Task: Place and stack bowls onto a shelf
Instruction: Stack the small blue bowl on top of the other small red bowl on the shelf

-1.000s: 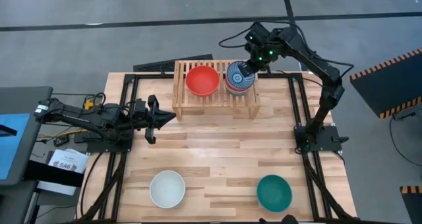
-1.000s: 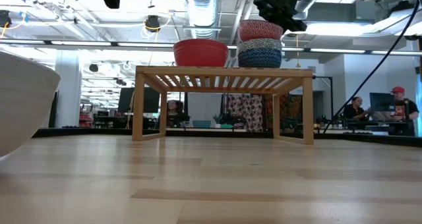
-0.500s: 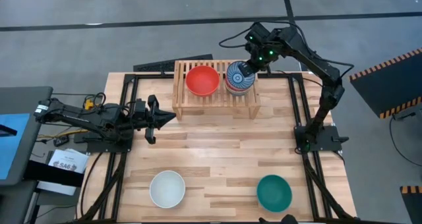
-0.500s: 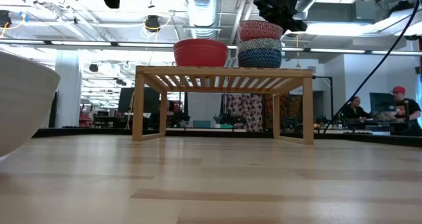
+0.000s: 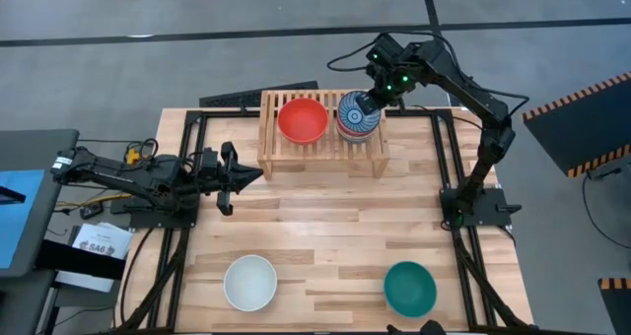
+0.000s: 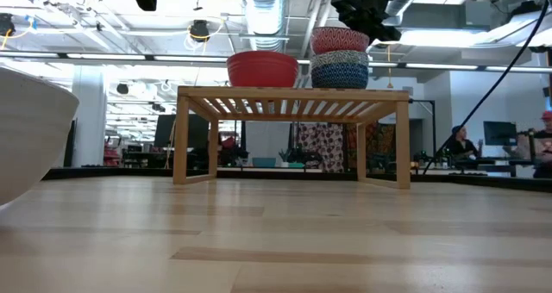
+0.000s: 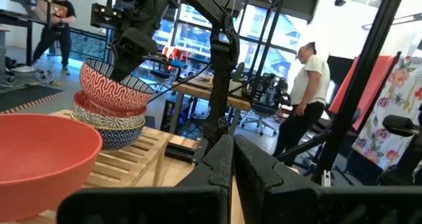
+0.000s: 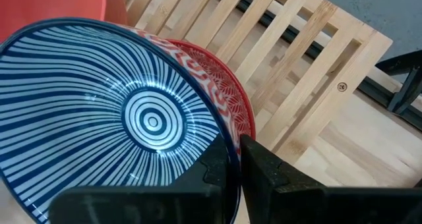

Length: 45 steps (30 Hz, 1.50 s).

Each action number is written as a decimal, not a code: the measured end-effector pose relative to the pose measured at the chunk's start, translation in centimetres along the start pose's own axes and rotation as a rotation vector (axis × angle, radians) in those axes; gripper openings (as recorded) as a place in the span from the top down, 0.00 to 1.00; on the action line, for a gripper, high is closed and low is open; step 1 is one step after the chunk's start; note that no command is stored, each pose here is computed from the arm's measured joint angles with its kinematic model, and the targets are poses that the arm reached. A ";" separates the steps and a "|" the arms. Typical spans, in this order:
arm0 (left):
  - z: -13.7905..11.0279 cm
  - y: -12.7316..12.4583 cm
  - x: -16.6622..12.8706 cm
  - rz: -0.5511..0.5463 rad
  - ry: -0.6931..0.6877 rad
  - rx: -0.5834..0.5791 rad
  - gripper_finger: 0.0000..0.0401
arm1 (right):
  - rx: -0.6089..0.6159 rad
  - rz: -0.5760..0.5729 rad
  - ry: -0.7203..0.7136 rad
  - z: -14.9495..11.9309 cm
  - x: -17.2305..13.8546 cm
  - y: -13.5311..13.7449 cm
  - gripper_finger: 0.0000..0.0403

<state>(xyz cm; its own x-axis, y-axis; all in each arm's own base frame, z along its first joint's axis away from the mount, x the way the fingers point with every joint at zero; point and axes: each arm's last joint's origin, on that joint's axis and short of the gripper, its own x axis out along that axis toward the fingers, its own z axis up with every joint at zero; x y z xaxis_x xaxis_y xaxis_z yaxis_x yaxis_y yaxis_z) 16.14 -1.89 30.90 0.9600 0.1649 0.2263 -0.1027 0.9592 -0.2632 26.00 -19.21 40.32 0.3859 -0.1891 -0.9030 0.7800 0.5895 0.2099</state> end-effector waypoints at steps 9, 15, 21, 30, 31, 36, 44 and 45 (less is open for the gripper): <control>0.0 0.0 0.0 0.002 0.000 -0.001 1.00 | 0.000 0.000 -0.001 0.0 0.0 0.0 0.87; 0.0 0.0 0.0 0.002 0.000 -0.004 1.00 | 0.000 -0.001 -0.001 0.0 0.0 0.0 0.87; 0.0 0.0 0.0 0.002 0.000 -0.012 1.00 | 0.002 -0.001 -0.001 0.0 0.0 0.0 0.87; 0.0 -0.1 0.0 -0.017 0.004 -0.048 1.00 | 0.001 -0.001 -0.002 0.0 0.0 0.0 0.87; 0.0 -0.1 0.0 -0.018 0.004 -0.048 1.00 | 0.001 -0.001 -0.002 0.0 0.0 0.0 0.87; 0.0 -0.1 0.0 -0.017 0.004 -0.049 1.00 | 0.001 -0.001 -0.002 0.0 0.0 0.0 0.87; 0.0 -0.1 0.0 -0.017 0.003 -0.048 1.00 | 0.010 -0.002 -0.002 0.0 0.0 0.0 0.87; 0.0 -0.1 0.0 -0.017 0.003 -0.048 1.00 | 0.019 -0.002 -0.003 0.0 0.0 -0.1 0.87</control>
<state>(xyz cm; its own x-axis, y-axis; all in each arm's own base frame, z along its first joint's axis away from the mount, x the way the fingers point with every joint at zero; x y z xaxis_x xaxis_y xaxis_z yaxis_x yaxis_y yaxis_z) 16.15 -1.94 30.91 0.9624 0.1478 0.2280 -0.0738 0.9497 -0.3043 25.93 -19.28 40.35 0.3855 -0.1929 -0.9023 0.7903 0.5737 0.2150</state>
